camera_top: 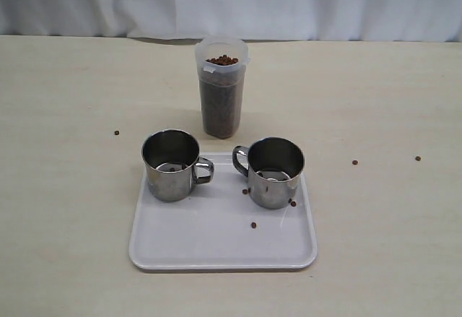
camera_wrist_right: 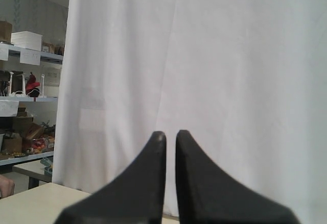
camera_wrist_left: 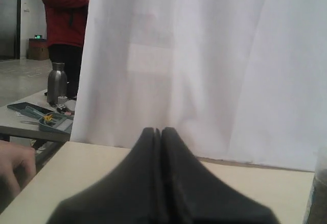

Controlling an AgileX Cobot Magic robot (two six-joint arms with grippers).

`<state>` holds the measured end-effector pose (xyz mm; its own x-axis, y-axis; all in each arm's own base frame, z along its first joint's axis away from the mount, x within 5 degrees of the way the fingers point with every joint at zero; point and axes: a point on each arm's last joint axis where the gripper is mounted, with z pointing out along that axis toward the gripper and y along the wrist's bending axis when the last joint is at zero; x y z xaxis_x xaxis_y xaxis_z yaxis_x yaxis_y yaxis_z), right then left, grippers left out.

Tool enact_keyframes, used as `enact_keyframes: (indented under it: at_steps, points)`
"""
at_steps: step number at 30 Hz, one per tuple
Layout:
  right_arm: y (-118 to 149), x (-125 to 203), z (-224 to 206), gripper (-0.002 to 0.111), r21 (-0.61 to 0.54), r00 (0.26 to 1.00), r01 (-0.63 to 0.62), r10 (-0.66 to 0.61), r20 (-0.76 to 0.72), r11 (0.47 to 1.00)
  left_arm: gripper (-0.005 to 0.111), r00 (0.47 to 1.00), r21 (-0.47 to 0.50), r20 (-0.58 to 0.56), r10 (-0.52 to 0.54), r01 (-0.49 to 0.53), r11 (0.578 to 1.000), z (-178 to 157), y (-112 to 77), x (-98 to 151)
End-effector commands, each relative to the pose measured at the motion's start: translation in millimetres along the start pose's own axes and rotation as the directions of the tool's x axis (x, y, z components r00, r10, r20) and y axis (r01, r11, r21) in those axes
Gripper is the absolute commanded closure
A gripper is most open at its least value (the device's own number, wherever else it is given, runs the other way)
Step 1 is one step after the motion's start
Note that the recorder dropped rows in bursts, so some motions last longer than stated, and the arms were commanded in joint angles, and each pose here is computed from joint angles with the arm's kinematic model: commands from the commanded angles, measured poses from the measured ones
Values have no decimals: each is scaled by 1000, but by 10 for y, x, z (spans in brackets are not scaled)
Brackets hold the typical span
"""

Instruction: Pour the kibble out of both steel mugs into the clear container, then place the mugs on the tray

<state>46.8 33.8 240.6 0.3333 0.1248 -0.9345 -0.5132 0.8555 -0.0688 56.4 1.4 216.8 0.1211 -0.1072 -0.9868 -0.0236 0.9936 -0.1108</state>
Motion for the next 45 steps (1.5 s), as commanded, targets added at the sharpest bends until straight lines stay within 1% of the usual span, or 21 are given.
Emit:
enact_keyframes:
  at_steps: [1,4,10,17,18,19,20,22,45]
  points:
    - [-1,13,-7,103,2,1000,-3,3,-4,1000,107,1000,9,2,-27,27,1000,-7,-4,5]
    - [-1,13,-7,103,2,1000,-3,3,-4,1000,107,998,14,-11,-65,66,998,-7,-3,15]
    - [-1,13,-7,103,2,1000,-3,3,-4,1000,107,991,-9,-130,-13,12,1000,-14,16,125]
    - [-1,13,-7,103,2,1000,-3,3,-4,1000,107,982,-7,-187,-9,8,1000,-23,14,177]
    - [-1,13,-7,103,2,1000,-3,3,-4,1000,107,979,-10,-202,-30,29,1000,-25,13,191]
    - [-1,13,-7,103,2,1000,-3,3,-4,1000,107,971,-22,-221,-96,93,995,-29,10,209]
    - [-1,13,-7,103,2,1000,-3,3,-4,1000,107,963,-31,-236,-129,125,992,-33,10,223]
    - [-1,13,-7,103,2,1000,-3,3,-4,1000,107,960,-34,-253,-123,118,992,-37,12,239]
    - [-1,13,-7,103,2,1000,-3,3,-4,1000,107,960,-34,-253,-121,116,993,-37,12,239]
